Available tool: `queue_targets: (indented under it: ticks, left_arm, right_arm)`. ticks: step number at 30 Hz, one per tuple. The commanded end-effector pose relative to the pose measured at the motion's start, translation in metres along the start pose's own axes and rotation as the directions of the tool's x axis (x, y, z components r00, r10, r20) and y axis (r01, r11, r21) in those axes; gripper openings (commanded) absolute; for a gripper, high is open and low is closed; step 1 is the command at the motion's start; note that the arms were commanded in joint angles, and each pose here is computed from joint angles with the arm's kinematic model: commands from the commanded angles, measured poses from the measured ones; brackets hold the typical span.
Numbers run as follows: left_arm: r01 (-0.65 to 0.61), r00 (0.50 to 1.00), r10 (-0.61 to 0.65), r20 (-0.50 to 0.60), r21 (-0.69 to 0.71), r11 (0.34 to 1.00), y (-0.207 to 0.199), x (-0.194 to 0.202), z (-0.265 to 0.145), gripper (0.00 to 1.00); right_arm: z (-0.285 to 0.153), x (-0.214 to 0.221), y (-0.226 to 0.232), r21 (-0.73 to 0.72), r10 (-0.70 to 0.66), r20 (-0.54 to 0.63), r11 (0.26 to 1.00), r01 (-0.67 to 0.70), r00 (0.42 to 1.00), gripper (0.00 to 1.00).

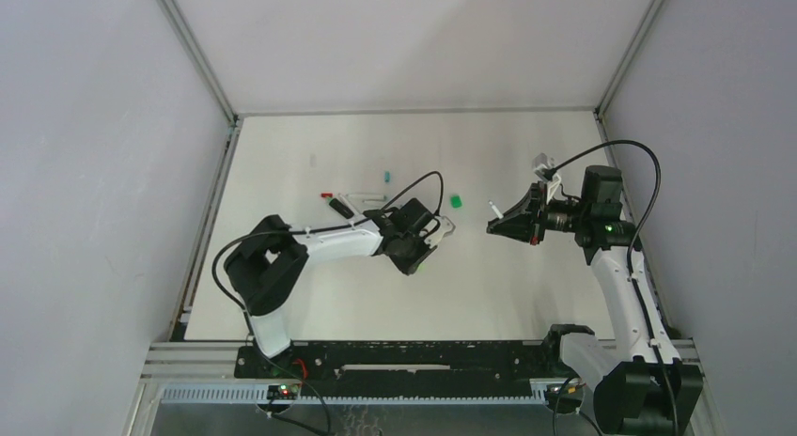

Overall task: Insert the pens into the pen caps
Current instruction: Move the pen cap to the center of the board, then insert the pen cap onto the pen.

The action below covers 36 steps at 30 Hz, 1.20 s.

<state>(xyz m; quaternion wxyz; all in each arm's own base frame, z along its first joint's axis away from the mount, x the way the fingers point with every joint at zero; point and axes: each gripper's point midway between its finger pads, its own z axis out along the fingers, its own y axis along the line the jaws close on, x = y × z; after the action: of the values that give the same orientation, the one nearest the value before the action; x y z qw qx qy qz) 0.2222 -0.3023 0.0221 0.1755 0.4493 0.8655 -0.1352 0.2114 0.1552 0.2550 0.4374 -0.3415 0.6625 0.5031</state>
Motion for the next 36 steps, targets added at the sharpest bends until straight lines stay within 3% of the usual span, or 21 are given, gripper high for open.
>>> queue_targets:
  ticks: [1,5,11,16,21,23,27,33,36]
  left_arm:
    - [-0.03,0.999,0.031,0.018,-0.064,0.997,0.012,-0.013,-0.004,0.29]
    - [0.008,0.999,0.0,0.047,-0.163,0.987,0.028,-0.018,-0.012,0.39]
    - [0.134,0.98,-0.087,0.178,-0.27,0.954,0.042,-0.028,-0.05,0.41]
    - [0.264,0.915,-0.208,0.346,-0.121,0.957,0.018,-0.032,-0.075,0.36]
    - [0.409,0.845,-0.423,0.328,0.114,0.905,-0.019,-0.024,-0.059,0.16]
    - [0.513,0.781,-0.547,0.302,0.188,0.837,-0.029,-0.022,-0.052,0.12]
    - [0.673,0.645,-0.7,0.307,0.205,0.711,-0.03,-0.018,-0.05,0.17]
    - [0.8,0.447,-0.791,0.418,0.209,0.562,-0.015,-0.025,-0.064,0.47]
    - [0.888,0.259,-0.865,0.429,0.246,0.389,-0.005,-0.024,-0.066,0.58]
  right_arm:
    - [-0.003,-0.014,0.006,-0.011,-0.07,0.017,0.997,0.071,0.997,0.0]
    - [-0.003,-0.014,0.006,-0.011,-0.069,0.017,0.998,0.069,0.997,0.0]
    - [-0.004,-0.015,0.007,-0.009,-0.077,0.02,0.997,0.077,0.997,0.0]
    - [-0.004,-0.016,0.007,-0.008,-0.081,0.022,0.997,0.082,0.996,0.0]
    - [-0.006,-0.016,0.006,0.002,-0.085,0.023,0.996,0.085,0.996,0.0]
    - [-0.006,-0.016,0.005,0.006,-0.083,0.024,0.997,0.083,0.996,0.0]
    - [-0.007,-0.016,0.005,0.01,-0.081,0.025,0.997,0.081,0.996,0.0]
    - [-0.007,-0.016,0.005,0.01,-0.078,0.023,0.997,0.078,0.997,0.0]
    - [-0.007,-0.016,0.005,0.007,-0.079,0.024,0.997,0.079,0.997,0.0]
